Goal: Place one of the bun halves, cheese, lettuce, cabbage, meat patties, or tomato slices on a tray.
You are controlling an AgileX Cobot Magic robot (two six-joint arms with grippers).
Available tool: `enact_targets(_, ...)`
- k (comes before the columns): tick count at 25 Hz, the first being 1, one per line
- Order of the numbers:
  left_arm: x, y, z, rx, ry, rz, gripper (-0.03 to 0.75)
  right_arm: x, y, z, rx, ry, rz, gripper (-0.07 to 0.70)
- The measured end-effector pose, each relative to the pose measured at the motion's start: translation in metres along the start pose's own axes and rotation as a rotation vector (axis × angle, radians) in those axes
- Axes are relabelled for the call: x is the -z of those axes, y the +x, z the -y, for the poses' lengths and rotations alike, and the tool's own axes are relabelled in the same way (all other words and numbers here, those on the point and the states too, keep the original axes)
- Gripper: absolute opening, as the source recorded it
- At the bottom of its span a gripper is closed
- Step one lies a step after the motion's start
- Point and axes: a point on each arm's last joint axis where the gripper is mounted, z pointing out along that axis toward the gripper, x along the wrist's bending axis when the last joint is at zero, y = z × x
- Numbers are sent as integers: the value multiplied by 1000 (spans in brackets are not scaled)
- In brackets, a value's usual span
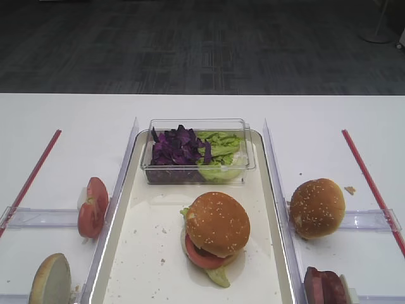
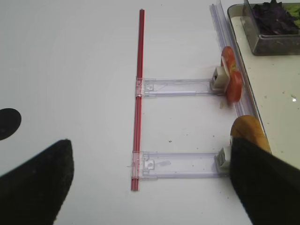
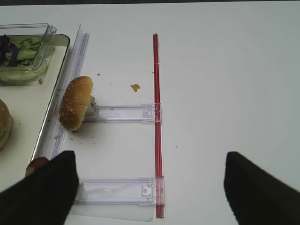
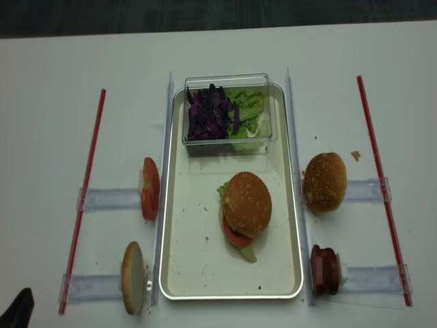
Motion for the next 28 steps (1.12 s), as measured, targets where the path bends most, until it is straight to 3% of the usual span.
enact_targets(18,0,0,0,0,0,0,618,0,0,0,-2,0,0,609)
enact_targets(28,0,0,0,0,0,0,618,0,0,0,-2,0,0,500)
